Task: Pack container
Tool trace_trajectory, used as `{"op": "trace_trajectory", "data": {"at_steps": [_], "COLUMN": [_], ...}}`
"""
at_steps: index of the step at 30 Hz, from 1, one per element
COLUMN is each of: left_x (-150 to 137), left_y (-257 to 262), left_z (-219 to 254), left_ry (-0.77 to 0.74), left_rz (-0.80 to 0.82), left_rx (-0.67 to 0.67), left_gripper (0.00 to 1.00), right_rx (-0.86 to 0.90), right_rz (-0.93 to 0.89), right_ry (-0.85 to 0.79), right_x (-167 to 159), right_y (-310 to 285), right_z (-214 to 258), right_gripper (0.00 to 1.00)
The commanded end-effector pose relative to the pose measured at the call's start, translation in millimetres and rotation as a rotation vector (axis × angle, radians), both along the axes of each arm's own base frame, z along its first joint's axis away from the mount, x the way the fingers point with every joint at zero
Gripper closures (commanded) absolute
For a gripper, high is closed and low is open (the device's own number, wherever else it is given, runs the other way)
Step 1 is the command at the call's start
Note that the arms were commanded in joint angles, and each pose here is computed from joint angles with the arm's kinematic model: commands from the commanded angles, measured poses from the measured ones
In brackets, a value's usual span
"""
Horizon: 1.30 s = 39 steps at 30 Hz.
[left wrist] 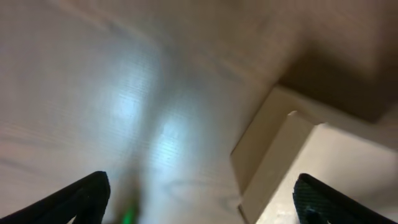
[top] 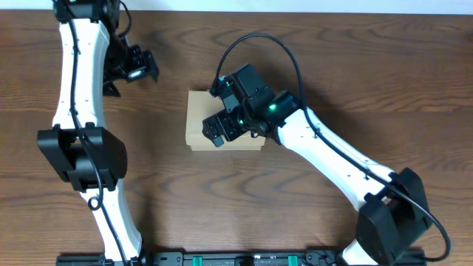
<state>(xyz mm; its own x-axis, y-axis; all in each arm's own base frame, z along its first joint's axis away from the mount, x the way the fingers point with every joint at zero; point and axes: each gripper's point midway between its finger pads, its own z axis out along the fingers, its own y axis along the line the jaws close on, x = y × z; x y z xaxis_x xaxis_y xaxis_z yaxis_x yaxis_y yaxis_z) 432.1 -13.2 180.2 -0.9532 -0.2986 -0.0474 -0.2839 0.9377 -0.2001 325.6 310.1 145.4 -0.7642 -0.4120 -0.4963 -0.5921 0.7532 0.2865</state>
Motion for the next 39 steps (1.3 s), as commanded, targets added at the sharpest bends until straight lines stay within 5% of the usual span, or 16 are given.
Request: {"op": "trace_trajectory", "data": {"at_steps": [1,7,14,26,39], "left_x": [-6,-8,-37,-177,-304], "left_y": [-1,-36,-41,-47,-34], "left_z": [19,65,130,271,233], "left_ry": [-0.007,-0.149,-0.332,-0.786,-0.832], "left_rz": [0.001,-0.126,-0.221,-0.305,-0.296], "left_rx": [0.003,-0.184,-0.158,0.041,0.045], "left_gripper": [0.04,0.04,0.04,0.04,0.04], "right_rx": [0.042,0.075,0.04,0.037,0.241], "right_rz": [-0.014,-0.058,-0.048,-0.103,-0.214], "right_ry": [-0.153,-0.23,-0.313,-0.467,-0.607], "right_x": [13,6,-25,-113,-195], "right_y": [-7,-43,-97,-170,-215], "right_z": [57,107,151,180,174], "right_gripper": [0.01,0.01,0.01,0.01,0.01]}}
